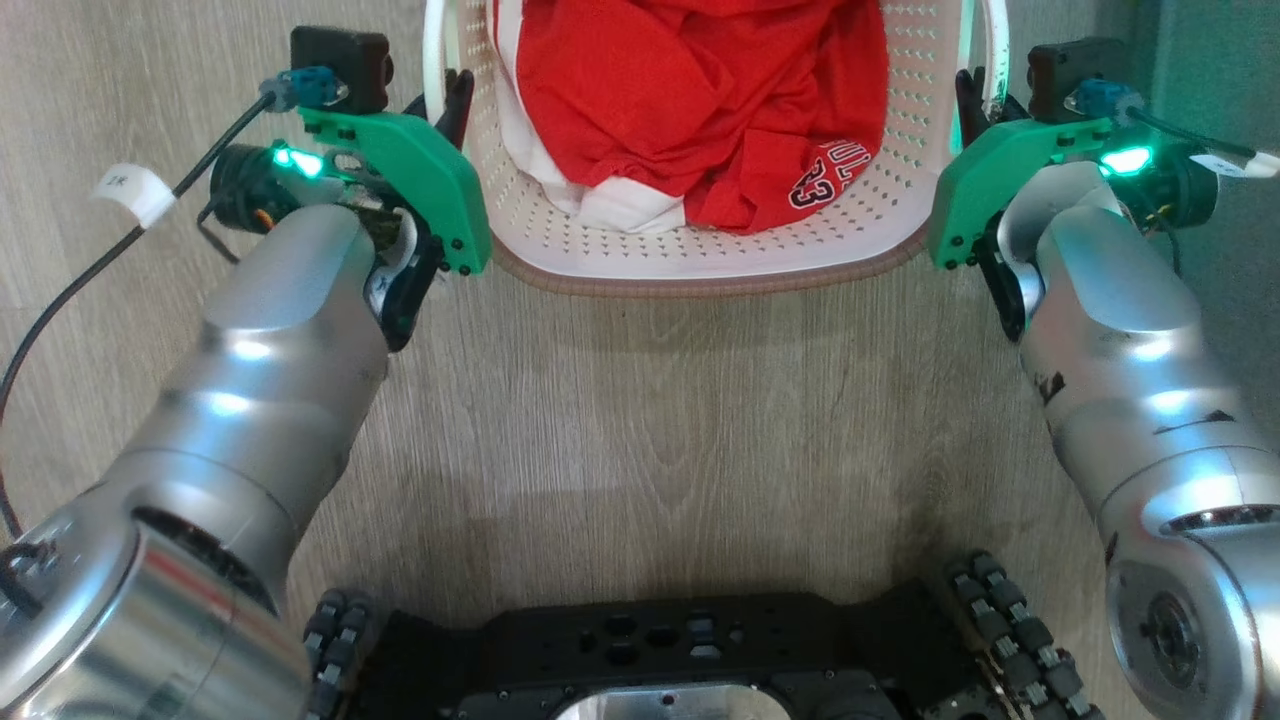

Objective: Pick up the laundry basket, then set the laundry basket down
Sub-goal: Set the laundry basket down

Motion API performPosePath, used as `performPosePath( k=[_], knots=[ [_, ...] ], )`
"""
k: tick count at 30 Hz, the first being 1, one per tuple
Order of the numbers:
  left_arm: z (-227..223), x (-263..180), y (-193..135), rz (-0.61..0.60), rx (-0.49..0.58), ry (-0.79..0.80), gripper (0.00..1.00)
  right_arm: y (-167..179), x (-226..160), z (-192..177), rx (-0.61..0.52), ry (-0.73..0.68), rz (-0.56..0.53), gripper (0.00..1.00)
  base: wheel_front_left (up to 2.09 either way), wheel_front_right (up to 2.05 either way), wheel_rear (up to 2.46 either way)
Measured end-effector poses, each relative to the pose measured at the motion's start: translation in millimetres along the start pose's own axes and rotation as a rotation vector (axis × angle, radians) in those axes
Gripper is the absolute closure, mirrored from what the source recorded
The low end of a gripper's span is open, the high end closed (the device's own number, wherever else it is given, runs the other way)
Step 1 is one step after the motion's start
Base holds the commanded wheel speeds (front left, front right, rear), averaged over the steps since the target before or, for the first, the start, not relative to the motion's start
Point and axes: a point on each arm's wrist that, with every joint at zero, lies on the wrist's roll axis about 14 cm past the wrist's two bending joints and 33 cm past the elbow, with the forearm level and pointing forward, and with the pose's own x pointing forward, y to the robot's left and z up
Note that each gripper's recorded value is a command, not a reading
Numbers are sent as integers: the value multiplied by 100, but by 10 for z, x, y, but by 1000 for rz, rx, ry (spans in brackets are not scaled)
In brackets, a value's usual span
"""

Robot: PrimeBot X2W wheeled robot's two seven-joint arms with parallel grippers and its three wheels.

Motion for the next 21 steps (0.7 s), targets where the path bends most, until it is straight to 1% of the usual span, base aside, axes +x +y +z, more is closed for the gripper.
performPosePath(
  k=[8,21],
  knots=[
    [-73,1,15,3,-4,21,100,8,23,-26,7,26,3,100,0,0,0],
    [-112,9,-5,-4,-20,36,100,6,33,-19,12,28,5,100,0,0,0]
  ],
)
